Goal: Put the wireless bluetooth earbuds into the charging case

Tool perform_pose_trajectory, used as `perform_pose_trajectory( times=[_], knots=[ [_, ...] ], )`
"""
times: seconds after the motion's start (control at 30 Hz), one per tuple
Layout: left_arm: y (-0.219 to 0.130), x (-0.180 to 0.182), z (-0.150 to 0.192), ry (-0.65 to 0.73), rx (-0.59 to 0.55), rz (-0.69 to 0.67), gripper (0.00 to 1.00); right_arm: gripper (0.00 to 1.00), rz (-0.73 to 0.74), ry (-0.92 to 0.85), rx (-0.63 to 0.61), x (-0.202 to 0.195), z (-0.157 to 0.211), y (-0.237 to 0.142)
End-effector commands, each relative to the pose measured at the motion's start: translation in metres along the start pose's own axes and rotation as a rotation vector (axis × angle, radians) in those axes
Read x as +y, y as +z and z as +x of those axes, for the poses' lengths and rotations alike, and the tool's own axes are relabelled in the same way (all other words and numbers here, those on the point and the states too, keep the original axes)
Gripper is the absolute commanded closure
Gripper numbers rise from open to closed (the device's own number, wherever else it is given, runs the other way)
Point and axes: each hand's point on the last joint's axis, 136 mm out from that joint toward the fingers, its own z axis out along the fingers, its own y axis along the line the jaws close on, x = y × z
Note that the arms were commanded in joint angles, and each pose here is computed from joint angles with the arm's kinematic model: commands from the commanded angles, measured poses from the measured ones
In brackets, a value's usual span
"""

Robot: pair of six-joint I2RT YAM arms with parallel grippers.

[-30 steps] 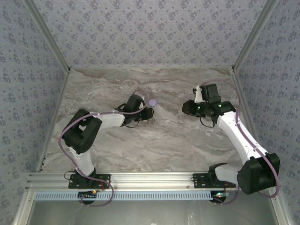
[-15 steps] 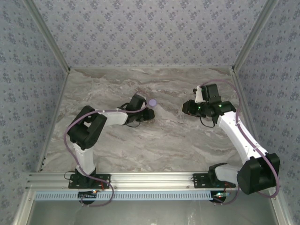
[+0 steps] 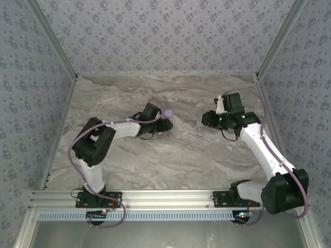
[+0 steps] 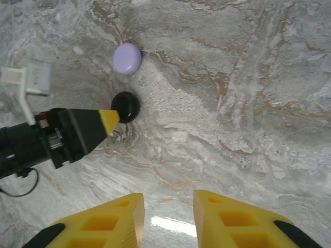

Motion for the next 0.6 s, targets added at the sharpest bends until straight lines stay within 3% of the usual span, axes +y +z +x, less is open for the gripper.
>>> perform_pose_trajectory(
  times=[0.0,0.2,0.57],
  knots=[
    [-0.035,0.006,-0.016,0.063,-0.083,-0.068,0.39,0.64,0.077,-0.015,-0.023,-0.015,0.001,-0.006],
    [-0.084,0.012,-0.031,0.126,-0.215,-0.124,0.36,0.60,0.210,-0.065,-0.091,-0.039,-0.007,-0.011],
    [-0.161,0.058,-0.044,0.264,-0.392,-0.379,0.29,0.52,0.467,-0.108,-0.221,-0.086,-0.022,-0.019]
  ],
)
